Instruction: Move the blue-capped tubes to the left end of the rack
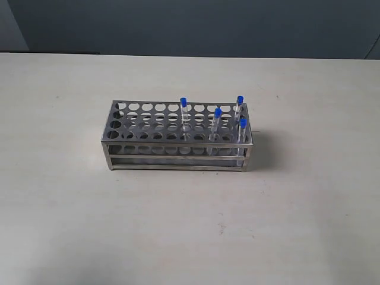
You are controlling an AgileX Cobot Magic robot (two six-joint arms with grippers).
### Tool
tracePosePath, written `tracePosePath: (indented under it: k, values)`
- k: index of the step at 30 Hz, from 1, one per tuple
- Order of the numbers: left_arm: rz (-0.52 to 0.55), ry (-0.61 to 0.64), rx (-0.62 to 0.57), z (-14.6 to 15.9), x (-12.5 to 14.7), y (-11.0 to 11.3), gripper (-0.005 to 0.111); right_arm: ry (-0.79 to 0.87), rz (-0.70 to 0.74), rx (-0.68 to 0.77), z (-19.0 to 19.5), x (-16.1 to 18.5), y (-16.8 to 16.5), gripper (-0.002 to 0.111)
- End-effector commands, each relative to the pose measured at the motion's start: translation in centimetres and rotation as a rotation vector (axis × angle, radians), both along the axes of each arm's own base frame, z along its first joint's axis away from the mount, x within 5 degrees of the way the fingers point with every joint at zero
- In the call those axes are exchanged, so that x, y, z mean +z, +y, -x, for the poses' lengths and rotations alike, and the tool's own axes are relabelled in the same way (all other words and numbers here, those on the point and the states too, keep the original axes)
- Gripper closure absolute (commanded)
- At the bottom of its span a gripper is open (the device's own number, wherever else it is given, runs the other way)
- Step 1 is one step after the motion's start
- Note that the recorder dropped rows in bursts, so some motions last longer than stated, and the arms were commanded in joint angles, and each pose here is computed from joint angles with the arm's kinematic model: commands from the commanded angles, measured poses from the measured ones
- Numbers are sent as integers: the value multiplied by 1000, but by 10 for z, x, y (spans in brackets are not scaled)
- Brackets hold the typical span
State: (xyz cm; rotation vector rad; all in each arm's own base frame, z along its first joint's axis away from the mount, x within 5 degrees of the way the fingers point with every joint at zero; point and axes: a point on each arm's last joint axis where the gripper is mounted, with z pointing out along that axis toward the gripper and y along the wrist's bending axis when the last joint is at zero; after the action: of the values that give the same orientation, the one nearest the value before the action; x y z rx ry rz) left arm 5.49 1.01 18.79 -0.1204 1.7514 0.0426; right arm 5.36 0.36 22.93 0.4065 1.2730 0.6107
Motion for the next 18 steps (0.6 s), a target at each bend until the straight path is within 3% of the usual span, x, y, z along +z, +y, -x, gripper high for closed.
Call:
tracePosePath:
  k: [1,8,15,18]
  values:
    - [2,-13,-9,0,2,-1,106,-103,-2,17,3,8,1,109]
    - [2,-14,-10,0,2,-1,106,-216,-10,34,8,18,2,109]
    - [2,-14,-10,0,2,-1,106,-325,-222,27,12,26,-6,109]
    - [2,-13,-9,0,2,-1,106,-235,-125,34,10,32,-1,109]
